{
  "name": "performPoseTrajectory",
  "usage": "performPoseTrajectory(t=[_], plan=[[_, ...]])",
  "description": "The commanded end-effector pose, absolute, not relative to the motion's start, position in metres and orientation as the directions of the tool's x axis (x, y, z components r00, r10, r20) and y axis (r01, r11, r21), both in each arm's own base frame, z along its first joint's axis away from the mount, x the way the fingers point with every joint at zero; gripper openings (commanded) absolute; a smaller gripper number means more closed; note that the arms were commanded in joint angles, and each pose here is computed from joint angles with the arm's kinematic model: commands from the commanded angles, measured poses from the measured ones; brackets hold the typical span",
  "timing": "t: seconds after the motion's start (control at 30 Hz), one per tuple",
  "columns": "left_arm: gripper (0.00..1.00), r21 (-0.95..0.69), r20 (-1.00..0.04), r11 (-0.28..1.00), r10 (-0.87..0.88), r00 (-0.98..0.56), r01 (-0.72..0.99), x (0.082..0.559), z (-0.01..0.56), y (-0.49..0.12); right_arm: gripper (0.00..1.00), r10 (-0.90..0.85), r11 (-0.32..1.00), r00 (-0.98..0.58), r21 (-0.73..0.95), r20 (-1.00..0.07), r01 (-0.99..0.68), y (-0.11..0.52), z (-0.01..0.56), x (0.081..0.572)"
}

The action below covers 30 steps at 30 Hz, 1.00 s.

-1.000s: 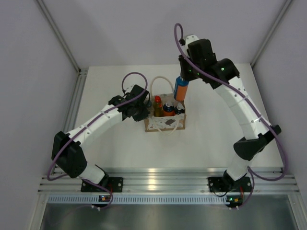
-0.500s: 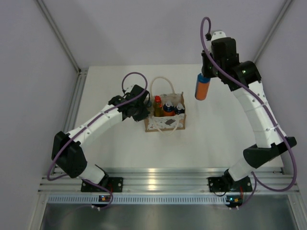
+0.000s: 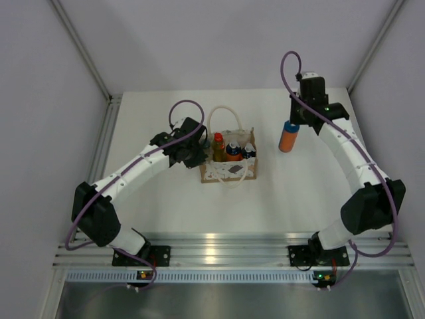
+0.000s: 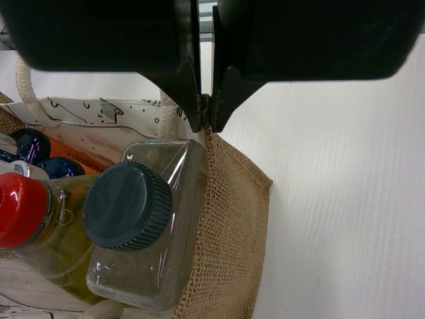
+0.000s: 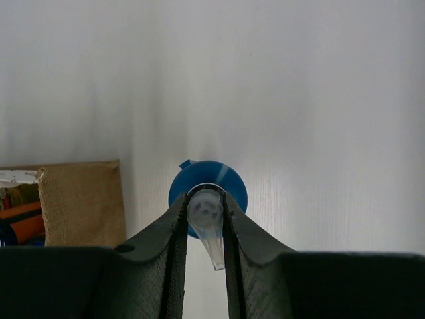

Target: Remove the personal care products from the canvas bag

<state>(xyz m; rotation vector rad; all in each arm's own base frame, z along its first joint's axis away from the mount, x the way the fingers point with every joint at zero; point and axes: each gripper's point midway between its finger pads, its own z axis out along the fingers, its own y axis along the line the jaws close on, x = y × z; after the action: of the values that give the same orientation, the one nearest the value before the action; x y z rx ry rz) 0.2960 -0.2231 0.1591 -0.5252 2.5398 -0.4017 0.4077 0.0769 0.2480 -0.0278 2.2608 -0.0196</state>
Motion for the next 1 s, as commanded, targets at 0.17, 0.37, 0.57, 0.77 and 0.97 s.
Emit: performPoseTrajectory(t=[0.17,0.37,0.57,0.77,0.97], plan=[[0.00,-0.338,-0.434,0.901,-0.404,-0.805,-0.270,0.293,0.154,-0.217,0.00,0.046,0.995,-0.497,0.082,-0.867,-0.049,0.083,0.267,0.466],[0.00,-0.343,-0.426,0.900,-0.403,-0.810,-0.267,0.290,0.154,-0.217,0.00,0.023,0.996,-0.561,0.065,-0.827,-0.054,0.083,0.231,0.476],[0.00,-0.348,-0.429,0.899,-0.405,-0.807,-0.266,0.289,0.156,-0.217,0.40,0.025,0.997,-0.606,0.061,-0.795,-0.039,0.081,0.207,0.472],[0.00,-0.348,-0.426,0.900,-0.401,-0.811,-0.262,0.288,0.155,-0.217,0.60,0.037,0.994,-0.573,0.088,-0.819,-0.060,0.086,0.230,0.466],[0.00,-0.343,-0.422,0.901,-0.400,-0.814,-0.265,0.289,0.153,-0.218,0.58,-0.039,0.976,-0.521,0.080,-0.852,-0.204,0.127,0.278,0.435]])
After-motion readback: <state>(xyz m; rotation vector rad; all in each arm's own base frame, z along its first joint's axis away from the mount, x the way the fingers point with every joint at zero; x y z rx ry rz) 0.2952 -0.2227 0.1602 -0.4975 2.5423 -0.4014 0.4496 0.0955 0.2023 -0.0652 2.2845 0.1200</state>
